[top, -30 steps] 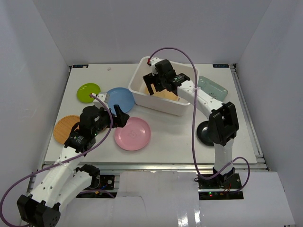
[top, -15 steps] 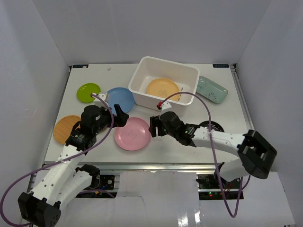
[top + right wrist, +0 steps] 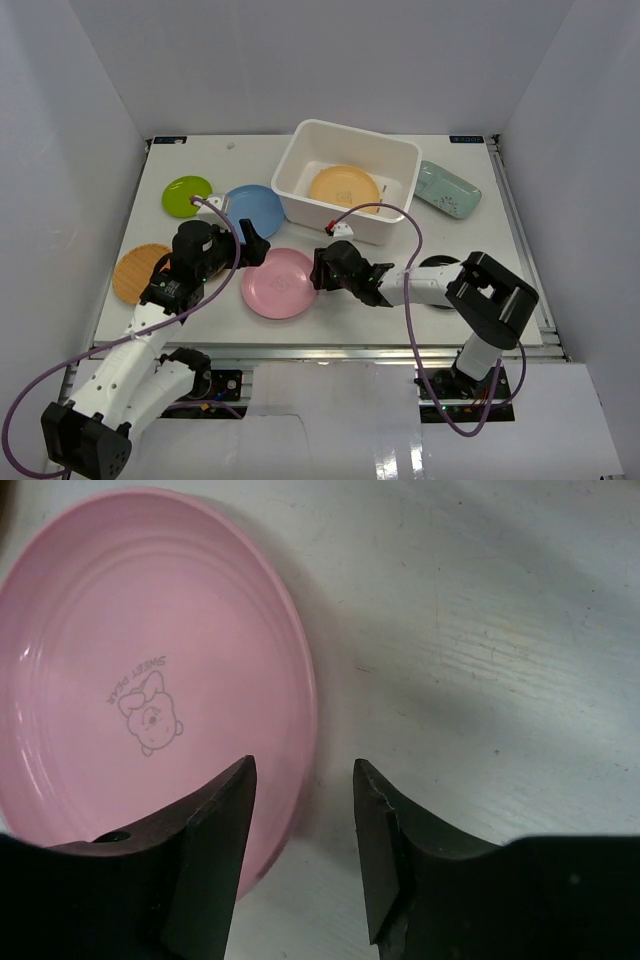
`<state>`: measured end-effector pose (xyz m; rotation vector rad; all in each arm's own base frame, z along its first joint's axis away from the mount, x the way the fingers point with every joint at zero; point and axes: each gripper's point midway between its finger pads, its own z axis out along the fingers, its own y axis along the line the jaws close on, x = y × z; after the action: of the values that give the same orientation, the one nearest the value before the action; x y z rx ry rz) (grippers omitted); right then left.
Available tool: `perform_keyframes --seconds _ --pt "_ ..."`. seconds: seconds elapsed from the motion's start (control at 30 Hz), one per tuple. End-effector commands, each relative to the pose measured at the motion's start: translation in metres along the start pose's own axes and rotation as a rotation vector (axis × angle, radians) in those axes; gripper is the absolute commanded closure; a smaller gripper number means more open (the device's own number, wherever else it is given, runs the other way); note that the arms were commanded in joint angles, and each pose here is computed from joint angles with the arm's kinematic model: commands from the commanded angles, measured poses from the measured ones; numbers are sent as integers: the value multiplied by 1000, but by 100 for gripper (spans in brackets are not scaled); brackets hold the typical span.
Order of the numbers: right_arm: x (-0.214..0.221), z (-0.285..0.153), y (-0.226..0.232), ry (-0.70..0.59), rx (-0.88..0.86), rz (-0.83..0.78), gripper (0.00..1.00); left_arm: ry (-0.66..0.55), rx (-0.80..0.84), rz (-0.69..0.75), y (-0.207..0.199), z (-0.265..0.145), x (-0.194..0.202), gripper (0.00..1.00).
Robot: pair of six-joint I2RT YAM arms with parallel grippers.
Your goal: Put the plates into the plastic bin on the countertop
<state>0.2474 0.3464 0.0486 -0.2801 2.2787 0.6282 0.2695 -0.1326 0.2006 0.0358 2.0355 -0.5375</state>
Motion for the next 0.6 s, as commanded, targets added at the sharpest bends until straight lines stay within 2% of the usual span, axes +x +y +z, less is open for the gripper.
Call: perform_keyframes --seconds 0.0,0.1,0.13,0.17,0.2,0.23,0.37,0.47,0.57 --pt "-17 9 7 -68 5 37 51 -15 -2 -5 0 -1 -7 4" --pt "-11 11 4 -47 14 23 54 -14 0 -6 0 -1 -7 4" --pt "-10 10 4 -41 14 19 61 -15 0 -6 -1 -1 -8 4" --pt "-9 10 3 -39 16 14 75 -16 2 -7 -1 -1 -8 4" --pt "-6 8 0 -31 24 5 81 -15 1 -6 0 -1 -7 4" --pt "-9 4 0 -40 19 3 92 -15 2 -6 -1 -1 -7 4" --pt "-19 -18 -2 -61 14 -33 92 -13 3 -6 -1 -1 -7 4" --pt "-39 -51 8 -99 -46 -75 92 -14 3 -6 -1 -1 -7 4" --pt "-81 -94 28 -190 -122 -122 92 -20 -3 -8 0 -1 -9 4"
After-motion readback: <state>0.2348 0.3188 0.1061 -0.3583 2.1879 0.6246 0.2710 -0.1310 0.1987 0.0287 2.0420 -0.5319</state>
